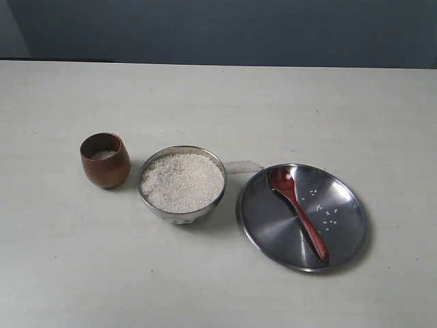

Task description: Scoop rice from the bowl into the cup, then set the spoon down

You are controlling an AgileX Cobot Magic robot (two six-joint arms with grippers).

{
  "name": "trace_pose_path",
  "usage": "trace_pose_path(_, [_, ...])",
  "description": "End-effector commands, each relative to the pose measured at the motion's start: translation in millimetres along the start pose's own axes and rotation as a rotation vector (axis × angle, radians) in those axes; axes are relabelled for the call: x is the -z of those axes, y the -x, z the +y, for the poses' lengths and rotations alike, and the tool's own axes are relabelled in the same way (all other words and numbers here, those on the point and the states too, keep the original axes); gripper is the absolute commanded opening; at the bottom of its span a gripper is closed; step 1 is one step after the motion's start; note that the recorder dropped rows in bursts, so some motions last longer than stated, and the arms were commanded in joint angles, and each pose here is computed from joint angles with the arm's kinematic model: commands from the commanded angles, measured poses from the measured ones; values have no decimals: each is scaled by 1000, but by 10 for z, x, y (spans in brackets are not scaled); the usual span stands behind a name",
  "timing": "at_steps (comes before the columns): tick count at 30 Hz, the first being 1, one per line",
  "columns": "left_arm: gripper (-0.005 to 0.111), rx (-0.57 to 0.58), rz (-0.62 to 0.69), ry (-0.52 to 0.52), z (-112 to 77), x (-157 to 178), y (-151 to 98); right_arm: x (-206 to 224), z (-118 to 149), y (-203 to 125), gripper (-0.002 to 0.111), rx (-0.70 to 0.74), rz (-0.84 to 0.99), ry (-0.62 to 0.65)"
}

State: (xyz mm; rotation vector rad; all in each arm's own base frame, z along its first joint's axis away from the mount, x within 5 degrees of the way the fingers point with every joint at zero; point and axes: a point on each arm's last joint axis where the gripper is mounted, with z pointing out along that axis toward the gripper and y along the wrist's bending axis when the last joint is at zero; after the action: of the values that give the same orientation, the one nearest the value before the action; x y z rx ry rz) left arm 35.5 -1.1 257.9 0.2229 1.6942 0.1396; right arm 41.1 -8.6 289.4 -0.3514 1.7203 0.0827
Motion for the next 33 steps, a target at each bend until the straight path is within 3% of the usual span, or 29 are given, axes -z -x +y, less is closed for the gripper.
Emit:
trace_pose_path(1, [0,-29,-8,12,-18,-75,-123,0,-7,-10,0,8,0,-13])
trace_pose_path(5, [0,27,-58,7,-65,-171,-261,0,-7,-10,0,8,0,-13])
trace_pose_path(8, [0,66,6,-14,-121,-240,-475,0,-7,-11,0,10,1,-13])
trace_pose_path(15, [0,81,69,-27,-165,-285,-662,0,-8,-14,0,10,4,-14])
trace_pose_path(26, [0,215,64,-22,-163,-285,-656,0,-8,-14,0,10,4,-14])
trace_pose_path(33, [0,214,64,-21,-163,-285,-656,0,-7,-10,0,10,0,-13])
